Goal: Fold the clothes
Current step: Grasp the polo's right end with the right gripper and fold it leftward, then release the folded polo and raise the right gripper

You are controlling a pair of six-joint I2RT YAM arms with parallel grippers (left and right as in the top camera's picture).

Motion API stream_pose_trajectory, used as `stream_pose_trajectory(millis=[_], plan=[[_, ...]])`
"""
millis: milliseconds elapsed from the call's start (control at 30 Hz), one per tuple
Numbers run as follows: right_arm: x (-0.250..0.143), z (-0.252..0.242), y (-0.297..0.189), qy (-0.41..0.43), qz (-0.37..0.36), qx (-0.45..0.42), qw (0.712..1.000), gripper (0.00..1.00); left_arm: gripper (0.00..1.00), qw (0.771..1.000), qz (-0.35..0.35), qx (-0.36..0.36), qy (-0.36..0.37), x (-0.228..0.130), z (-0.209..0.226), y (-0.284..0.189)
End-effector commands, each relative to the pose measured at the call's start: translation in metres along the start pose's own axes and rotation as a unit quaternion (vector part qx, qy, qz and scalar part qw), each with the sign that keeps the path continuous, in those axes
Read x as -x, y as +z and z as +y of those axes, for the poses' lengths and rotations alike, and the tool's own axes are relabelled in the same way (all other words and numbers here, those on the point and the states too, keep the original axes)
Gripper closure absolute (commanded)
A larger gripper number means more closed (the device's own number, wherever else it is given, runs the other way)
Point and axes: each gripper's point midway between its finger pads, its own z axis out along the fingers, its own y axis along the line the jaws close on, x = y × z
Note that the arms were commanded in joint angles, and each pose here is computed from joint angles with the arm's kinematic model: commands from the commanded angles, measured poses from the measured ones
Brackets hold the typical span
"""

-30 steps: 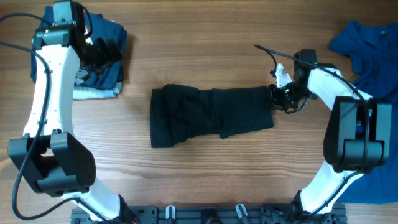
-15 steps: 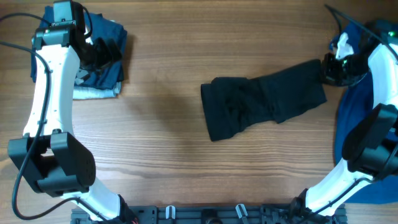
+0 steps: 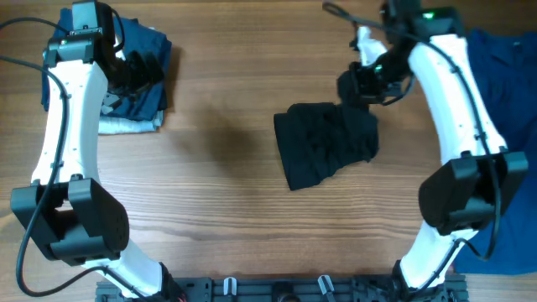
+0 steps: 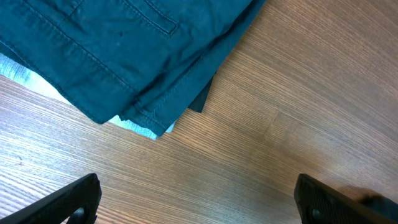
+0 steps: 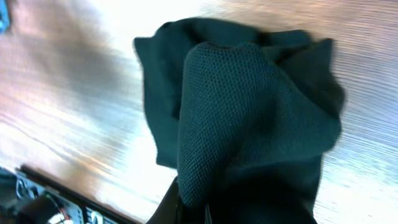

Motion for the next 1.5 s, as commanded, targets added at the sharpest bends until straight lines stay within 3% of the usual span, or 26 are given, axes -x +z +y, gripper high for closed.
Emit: stream_pose_trajectory(millis=[0,367,400,533,667,733,767,800,833,1033,1333,1467], plan=[[-0.002,0.029,0.007,-0.037,0.006,-0.014,0.999,0.94,0.0,1.0,-0.018,-0.003,-0.001,0.006,0.0,-0.011],[-0.03,0.081,0.11,-0.147,0.061,-0.012,0.987,0.9,0.0,1.0,-0.018,-0.003,-0.001,0.006,0.0,-0.011],[-0.027,0.083,0.115,-0.153,0.052,-0.01,0.987,0.83,0.0,1.0,-0.018,-0.003,-0.001,0.006,0.0,-0.011],[-0.011,0.098,0.111,-0.179,0.017,0.025,0.983,0.62,0.0,1.0,-0.017,-0.003,-0.001,0.006,0.001,-0.011],[0.016,0.078,0.061,-0.145,-0.045,0.024,0.988,0.59,0.0,1.0,-0.018,-0.003,-0.001,0.006,0.0,-0.011],[0.025,0.055,0.035,-0.1,-0.075,0.036,0.992,0.66,0.0,1.0,-0.018,-0.003,-0.001,0.006,0.0,-0.011],[0.027,0.047,0.03,-0.083,-0.078,0.056,0.992,0.85,0.0,1.0,-0.018,-0.003,-0.001,0.006,0.0,-0.011],[0.027,0.037,0.03,-0.068,-0.077,0.067,0.992,0.94,0.0,1.0,-0.018,-0.003,-0.001,0.006,0.0,-0.011],[0.026,0.025,0.033,-0.055,-0.076,0.069,0.993,0.96,0.0,1.0,-0.017,-0.003,-0.001,0.006,0.001,-0.011],[0.01,-0.018,0.067,-0.034,-0.065,0.071,0.995,0.96,0.0,1.0,-0.017,-0.003,-0.001,0.006,0.001,-0.011],[0.023,-0.052,0.12,-0.052,-0.151,0.074,0.984,0.96,0.0,1.0,-0.018,-0.003,-0.001,0.006,0.0,-0.011],[0.026,-0.081,0.148,-0.03,-0.158,0.027,0.987,0.96,0.01,1.0,-0.018,-0.003,-0.001,0.006,0.0,-0.011]])
